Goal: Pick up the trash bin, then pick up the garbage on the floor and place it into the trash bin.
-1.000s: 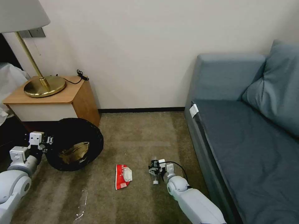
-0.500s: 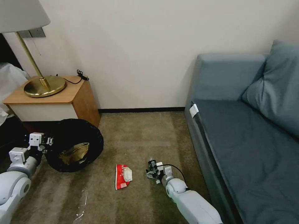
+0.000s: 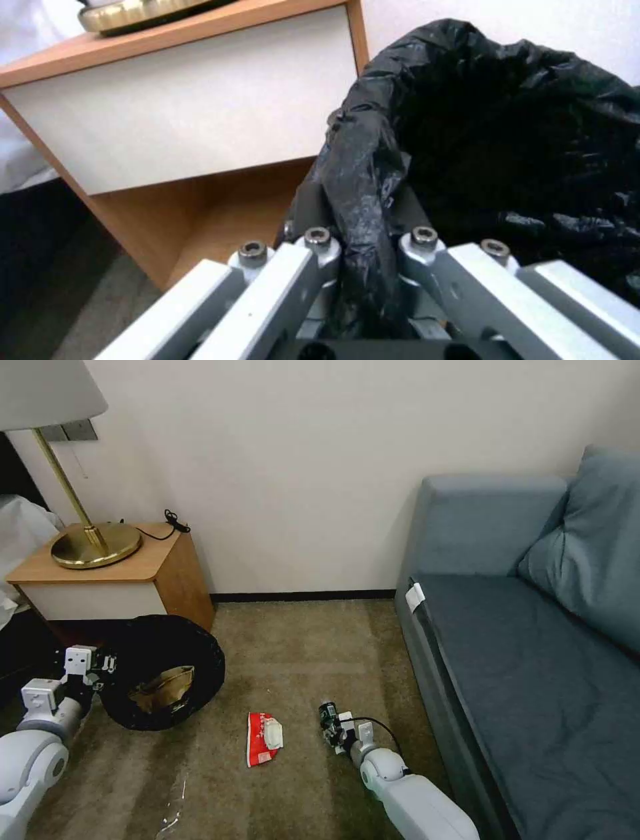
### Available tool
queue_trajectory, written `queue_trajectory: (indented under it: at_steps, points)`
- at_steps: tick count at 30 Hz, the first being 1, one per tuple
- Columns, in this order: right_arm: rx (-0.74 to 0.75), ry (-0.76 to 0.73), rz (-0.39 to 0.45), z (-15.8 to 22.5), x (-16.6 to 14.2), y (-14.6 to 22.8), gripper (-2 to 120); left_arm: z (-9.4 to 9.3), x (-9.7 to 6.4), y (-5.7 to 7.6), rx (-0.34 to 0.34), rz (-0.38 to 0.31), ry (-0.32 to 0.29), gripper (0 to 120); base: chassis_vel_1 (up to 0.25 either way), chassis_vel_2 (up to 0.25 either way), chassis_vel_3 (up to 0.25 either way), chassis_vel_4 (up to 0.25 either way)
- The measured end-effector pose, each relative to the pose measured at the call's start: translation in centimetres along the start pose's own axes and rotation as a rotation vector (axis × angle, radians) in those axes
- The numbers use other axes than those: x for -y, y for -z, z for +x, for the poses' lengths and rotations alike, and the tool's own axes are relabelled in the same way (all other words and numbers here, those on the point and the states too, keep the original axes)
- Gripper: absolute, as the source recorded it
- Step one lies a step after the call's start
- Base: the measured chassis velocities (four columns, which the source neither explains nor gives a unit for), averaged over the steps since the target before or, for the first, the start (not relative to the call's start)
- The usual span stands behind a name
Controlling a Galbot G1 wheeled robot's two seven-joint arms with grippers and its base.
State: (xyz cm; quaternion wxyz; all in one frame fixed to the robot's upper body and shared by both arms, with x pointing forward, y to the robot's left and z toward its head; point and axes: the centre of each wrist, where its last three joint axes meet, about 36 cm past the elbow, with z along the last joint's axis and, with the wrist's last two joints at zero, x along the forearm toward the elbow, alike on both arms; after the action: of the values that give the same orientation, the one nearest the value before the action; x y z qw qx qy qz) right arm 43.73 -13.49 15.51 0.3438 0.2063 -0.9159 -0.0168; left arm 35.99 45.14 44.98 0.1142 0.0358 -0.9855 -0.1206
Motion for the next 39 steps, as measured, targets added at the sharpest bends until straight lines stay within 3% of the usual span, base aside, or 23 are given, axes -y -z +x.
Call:
queue_trajectory:
  at_steps: [3, 10, 18, 21, 27, 31, 33, 39]
  points:
    - [0.007, 0.002, -0.001, 0.0, 0.0, 0.2, 27, 0.2, 0.1, 0.0, 0.0, 0.001, 0.0, 4, 0.0, 0.0, 0.0, 0.0]
    - [0.046, 0.01, -0.004, 0.1, -0.1, 1.5, 25, 0.4, 0.3, -0.2, -0.001, 0.008, 0.001, 4, 0.0, 0.0, 0.0, 0.0]
    - [0.201, 0.052, 0.063, -0.1, -1.4, 9.3, 25, 0.1, 1.3, -0.1, 0.006, 0.012, -0.008, 4, 0.0, 0.0, 0.0, 0.0]
    - [0.309, 0.097, 0.09, 0.0, -3.8, 15.8, 25, -0.3, 1.5, 0.5, 0.01, -0.007, -0.016, 4, 0.0, 0.0, 0.0, 0.0]
    - [0.408, 0.194, 0.109, 0.9, -7.2, 22.1, 25, -0.7, 1.6, 1.1, 0.014, -0.013, -0.023, 4, 0.0, 0.0, 0.0, 0.0]
    - [0.426, 0.235, 0.105, 1.4, -8.6, 23.4, 25, -0.7, 1.6, 1.1, 0.014, -0.012, -0.024, 4, 0.0, 0.0, 0.0, 0.0]
    - [0.438, 0.307, 0.101, 2.4, -11.3, 24.7, 25, -0.8, 1.5, 0.9, 0.01, -0.012, -0.023, 4, 0.0, 0.0, 0.0, 0.0]
    - [0.439, 0.398, 0.118, 2.8, -15.5, 25.2, 23, -1.1, 1.4, 0.6, 0.001, -0.014, -0.022, 4, 0.0, 0.0, 0.0, 0.0]
